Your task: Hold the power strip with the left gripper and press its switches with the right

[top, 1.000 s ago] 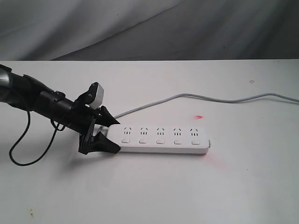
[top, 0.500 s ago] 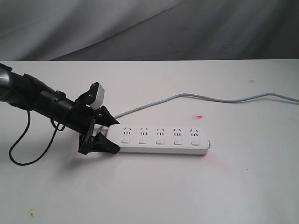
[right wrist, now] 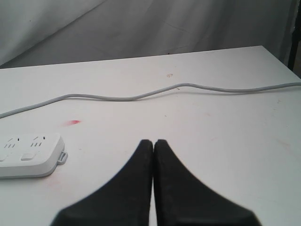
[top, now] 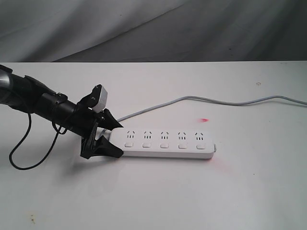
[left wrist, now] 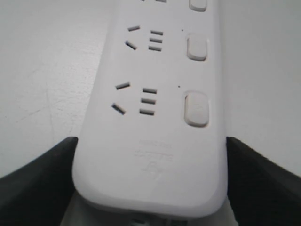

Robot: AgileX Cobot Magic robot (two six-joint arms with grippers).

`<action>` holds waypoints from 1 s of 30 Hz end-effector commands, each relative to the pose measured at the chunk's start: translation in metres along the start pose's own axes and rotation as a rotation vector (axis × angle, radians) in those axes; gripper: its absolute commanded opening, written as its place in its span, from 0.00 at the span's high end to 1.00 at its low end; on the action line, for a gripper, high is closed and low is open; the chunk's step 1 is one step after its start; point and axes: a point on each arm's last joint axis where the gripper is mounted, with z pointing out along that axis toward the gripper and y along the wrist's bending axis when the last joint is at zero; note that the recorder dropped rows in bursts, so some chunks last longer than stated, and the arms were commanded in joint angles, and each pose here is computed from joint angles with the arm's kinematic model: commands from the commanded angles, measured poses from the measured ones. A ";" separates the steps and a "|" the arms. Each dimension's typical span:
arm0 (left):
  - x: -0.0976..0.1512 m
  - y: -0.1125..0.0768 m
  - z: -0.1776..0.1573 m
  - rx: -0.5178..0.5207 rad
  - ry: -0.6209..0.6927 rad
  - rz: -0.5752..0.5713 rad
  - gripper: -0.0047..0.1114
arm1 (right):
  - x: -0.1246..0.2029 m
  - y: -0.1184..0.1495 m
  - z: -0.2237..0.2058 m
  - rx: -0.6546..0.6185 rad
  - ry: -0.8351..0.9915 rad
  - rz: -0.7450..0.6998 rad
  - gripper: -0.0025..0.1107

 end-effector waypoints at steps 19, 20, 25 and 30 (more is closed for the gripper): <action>0.015 0.001 0.005 -0.019 0.100 0.008 0.37 | -0.081 -0.004 -0.051 -0.014 -1.115 0.109 0.98; 0.015 0.001 0.005 -0.019 0.100 0.008 0.37 | -0.081 -0.005 -0.052 -0.049 -1.132 0.182 0.98; 0.015 0.001 0.005 -0.019 0.100 0.008 0.37 | -0.085 -0.001 -0.038 -0.063 -0.789 0.229 0.98; 0.015 0.001 0.005 -0.019 0.100 0.008 0.37 | -0.104 0.003 -0.035 -0.042 -0.660 0.166 0.98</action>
